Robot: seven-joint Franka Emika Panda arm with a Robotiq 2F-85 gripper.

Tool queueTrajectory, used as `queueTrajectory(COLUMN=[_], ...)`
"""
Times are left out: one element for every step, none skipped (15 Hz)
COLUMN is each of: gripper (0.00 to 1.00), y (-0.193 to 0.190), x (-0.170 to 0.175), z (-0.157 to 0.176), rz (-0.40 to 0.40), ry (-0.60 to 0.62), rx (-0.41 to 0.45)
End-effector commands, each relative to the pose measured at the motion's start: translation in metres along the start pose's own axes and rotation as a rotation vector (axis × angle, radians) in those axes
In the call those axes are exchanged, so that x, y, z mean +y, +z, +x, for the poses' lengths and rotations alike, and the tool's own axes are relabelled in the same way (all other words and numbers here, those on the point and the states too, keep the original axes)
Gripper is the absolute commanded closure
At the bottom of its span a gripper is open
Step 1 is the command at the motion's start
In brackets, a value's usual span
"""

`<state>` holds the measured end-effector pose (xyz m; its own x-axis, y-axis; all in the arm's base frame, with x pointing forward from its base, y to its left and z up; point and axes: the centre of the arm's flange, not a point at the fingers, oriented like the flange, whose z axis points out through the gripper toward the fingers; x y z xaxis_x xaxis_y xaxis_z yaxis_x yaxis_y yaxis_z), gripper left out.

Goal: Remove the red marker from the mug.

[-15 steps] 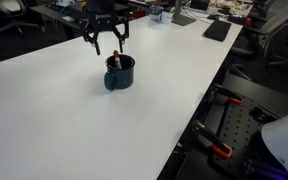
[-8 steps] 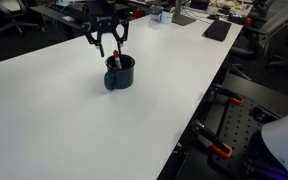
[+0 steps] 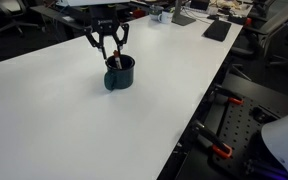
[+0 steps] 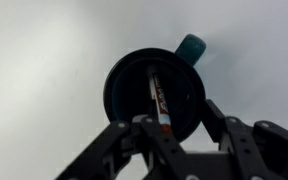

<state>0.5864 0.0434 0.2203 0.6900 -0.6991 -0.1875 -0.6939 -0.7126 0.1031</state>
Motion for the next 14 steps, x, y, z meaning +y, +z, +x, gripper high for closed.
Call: queueTrajectory(gripper=[0.53, 0.68, 0.63, 0.66, 0.67, 0.58, 0.57, 0.54, 0.62, 0.64, 0.64, 0.63, 0.64, 0.62], y=[0.001, 0.003, 0.004, 0.006, 0.006, 0.007, 0.007, 0.008, 0.008, 0.008, 0.008, 0.009, 0.009, 0.01], x=[-0.003, -0.002, -0.002, -0.002, -0.002, -0.002, -0.002, -0.001, -0.001, -0.001, -0.001, -0.001, 0.0, 0.0], z=[0.009, 0.01, 0.012, 0.013, 0.014, 0.015, 0.016, 0.017, 0.018, 0.018, 0.019, 0.019, 0.02, 0.02], rz=[-0.006, -0.01, -0.013, -0.015, -0.016, -0.019, -0.021, -0.025, -0.027, -0.029, -0.031, -0.034, -0.036, -0.038], ry=[0.001, 0.003, 0.003, 0.004, 0.004, 0.004, 0.004, 0.003, 0.003, 0.002, 0.002, 0.002, 0.003, 0.002], rx=[0.014, 0.014, 0.013, 0.013, 0.014, 0.016, 0.018, 0.02, 0.022, 0.025, 0.027, 0.029, 0.03, 0.031])
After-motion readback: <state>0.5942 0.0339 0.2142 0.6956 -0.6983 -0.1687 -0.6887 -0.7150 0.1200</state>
